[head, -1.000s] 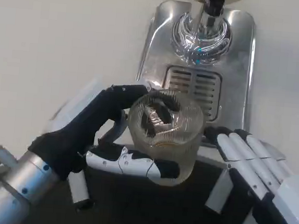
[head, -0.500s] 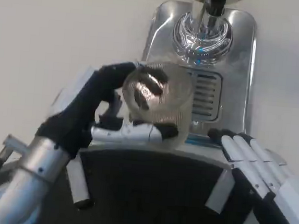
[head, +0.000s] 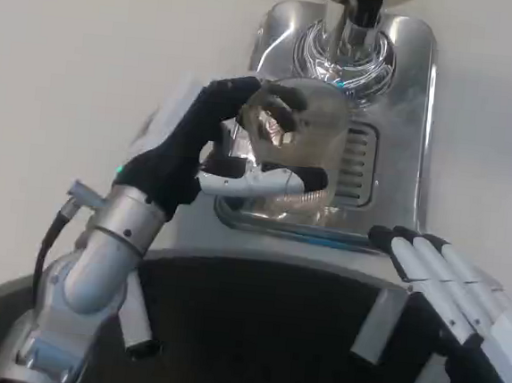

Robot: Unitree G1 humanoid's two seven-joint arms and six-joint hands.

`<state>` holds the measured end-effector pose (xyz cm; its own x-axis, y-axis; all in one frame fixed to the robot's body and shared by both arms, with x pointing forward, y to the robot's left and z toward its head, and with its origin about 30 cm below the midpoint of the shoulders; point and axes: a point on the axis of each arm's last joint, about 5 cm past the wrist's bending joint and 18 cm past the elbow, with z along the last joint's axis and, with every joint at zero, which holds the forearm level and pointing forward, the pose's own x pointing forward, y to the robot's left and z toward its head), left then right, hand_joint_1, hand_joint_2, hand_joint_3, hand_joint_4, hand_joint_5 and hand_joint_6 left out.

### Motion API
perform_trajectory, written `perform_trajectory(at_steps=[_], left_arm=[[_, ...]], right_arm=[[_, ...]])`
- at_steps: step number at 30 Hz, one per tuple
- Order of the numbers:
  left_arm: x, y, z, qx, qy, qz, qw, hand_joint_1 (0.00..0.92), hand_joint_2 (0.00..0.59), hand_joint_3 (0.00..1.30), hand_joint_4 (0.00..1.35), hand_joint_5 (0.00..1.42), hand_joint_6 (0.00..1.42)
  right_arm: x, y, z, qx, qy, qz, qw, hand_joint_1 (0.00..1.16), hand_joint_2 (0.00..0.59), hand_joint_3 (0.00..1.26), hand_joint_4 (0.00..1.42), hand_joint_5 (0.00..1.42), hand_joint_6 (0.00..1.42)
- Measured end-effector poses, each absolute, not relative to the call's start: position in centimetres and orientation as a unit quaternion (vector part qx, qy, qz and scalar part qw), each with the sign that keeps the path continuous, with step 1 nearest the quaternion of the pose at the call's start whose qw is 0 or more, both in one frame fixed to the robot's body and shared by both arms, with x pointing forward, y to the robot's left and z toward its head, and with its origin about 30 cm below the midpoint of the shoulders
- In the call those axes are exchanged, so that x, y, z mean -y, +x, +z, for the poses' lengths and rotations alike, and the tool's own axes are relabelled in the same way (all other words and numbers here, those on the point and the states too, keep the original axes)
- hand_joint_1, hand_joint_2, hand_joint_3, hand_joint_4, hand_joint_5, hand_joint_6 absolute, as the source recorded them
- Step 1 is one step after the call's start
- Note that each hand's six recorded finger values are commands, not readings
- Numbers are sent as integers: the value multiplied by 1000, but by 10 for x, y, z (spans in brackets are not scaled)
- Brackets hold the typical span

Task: Grasp the cup under the faucet to collect the drink, then remove the cup.

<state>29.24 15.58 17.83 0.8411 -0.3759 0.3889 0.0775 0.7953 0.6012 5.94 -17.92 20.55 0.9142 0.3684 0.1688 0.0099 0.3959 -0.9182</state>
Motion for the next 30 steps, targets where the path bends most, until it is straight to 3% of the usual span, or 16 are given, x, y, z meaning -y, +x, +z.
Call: perform_trajectory(at_steps=[15, 30], left_arm=[[-149, 326, 183, 251, 303, -122, 911, 776, 69, 1055, 1279, 1352, 1424], [-138, 336, 189, 262, 319, -126, 902, 759, 73, 1044, 1266, 1351, 1424]], right_arm=[[181, 65, 208, 173, -540, 101, 817, 653, 308, 26, 0, 11, 82], [181, 71, 209, 170, -534, 94, 823, 653, 301, 26, 0, 16, 94]])
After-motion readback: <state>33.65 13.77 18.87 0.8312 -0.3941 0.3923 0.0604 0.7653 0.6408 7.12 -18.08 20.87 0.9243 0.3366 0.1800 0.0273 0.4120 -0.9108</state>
